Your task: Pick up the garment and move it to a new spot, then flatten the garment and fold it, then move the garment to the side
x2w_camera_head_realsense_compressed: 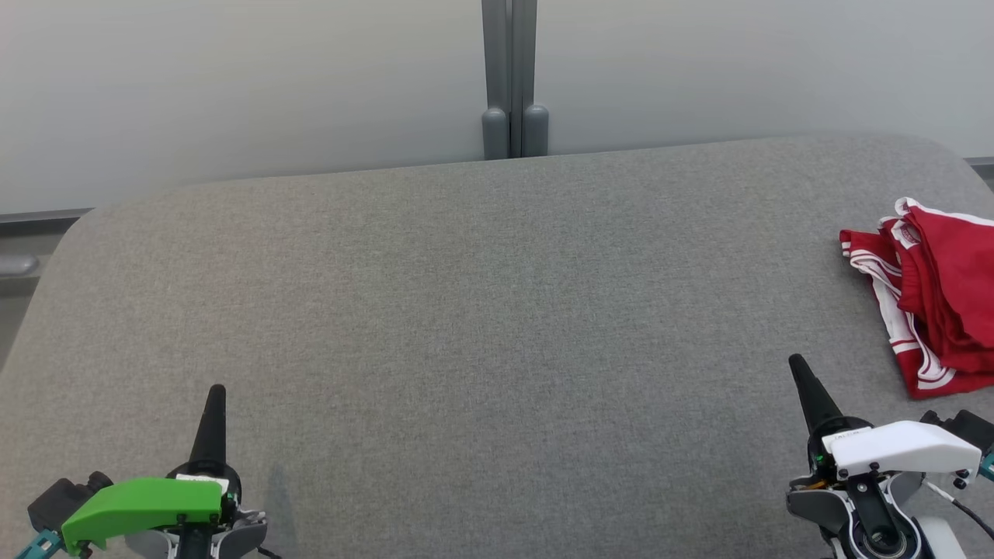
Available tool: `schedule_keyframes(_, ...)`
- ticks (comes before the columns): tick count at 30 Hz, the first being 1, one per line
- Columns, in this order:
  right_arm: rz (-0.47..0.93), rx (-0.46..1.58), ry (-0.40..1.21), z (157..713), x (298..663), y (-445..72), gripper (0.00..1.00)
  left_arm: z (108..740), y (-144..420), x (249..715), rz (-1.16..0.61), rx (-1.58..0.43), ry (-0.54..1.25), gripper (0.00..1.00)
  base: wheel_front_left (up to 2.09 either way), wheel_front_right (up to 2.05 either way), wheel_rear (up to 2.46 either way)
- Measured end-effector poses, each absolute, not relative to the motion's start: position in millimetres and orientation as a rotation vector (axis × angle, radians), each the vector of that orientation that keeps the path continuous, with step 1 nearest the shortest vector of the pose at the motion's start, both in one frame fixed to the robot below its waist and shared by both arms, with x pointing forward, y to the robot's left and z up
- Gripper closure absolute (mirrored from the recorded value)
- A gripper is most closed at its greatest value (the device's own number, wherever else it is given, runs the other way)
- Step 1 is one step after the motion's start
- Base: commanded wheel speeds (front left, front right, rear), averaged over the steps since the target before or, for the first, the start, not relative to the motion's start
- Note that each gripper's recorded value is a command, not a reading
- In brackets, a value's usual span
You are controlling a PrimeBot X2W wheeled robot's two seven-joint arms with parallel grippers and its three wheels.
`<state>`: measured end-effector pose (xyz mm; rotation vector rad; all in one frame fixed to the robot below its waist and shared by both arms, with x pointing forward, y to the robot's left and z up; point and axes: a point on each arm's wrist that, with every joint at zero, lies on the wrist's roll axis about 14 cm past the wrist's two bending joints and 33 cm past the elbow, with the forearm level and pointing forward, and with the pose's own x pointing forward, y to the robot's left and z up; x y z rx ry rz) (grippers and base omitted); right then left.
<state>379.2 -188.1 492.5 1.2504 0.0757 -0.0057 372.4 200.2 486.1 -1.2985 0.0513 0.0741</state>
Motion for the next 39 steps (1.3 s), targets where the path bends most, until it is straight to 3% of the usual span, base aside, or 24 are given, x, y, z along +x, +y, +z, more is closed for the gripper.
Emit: schedule_keyframes(39, -0.009, 1.556, 0.011, 503.5, 387.3, -199.7, 1.0, 501.6, 199.7, 386.3, 0.015, -1.557, 0.017, 1.0, 0.0, 0.0, 0.0)
